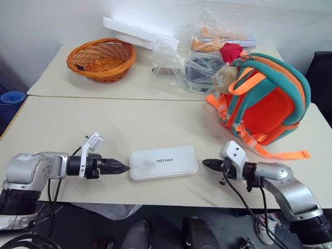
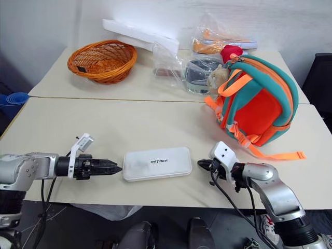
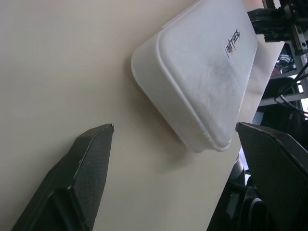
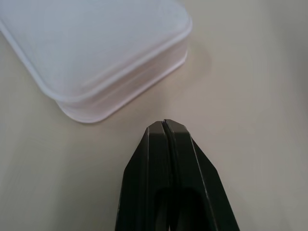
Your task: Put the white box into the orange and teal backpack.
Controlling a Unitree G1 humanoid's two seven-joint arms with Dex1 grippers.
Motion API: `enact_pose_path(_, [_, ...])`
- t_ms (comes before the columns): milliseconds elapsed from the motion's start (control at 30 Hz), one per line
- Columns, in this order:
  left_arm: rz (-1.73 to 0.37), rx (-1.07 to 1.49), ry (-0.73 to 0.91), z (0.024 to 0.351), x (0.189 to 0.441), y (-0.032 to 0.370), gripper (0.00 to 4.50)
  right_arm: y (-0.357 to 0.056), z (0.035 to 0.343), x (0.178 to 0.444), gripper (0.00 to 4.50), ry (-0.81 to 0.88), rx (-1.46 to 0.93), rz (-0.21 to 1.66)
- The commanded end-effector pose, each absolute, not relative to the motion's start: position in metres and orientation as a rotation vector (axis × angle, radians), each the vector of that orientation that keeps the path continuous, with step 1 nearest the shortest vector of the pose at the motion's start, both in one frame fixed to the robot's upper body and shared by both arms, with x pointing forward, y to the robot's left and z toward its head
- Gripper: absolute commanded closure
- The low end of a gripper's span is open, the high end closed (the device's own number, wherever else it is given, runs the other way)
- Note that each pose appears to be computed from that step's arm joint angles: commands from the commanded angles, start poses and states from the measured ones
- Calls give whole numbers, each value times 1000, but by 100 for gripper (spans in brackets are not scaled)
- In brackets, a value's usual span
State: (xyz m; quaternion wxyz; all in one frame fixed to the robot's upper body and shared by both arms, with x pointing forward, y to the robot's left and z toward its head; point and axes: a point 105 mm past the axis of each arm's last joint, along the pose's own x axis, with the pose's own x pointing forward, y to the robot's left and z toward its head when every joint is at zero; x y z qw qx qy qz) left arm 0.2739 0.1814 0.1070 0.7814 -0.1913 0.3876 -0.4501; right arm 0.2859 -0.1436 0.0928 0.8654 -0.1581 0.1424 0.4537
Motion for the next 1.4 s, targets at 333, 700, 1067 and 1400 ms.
enact_pose_path(333, [-1063,-599,920,94,278,113,92,-133,99,292,450,243,-329,964])
enact_pose_path(700, [-1132,-679,809,127,273,127,319,-179,114,279,416,219,-188,752])
enact_pose_path(1067, [-1110,-742,582,164,279,148,320,-217,173,300,74,23,60,429])
enact_pose_path(1400, [-1159,-708,388,206,292,152,320,-202,197,387,0,-83,163,264])
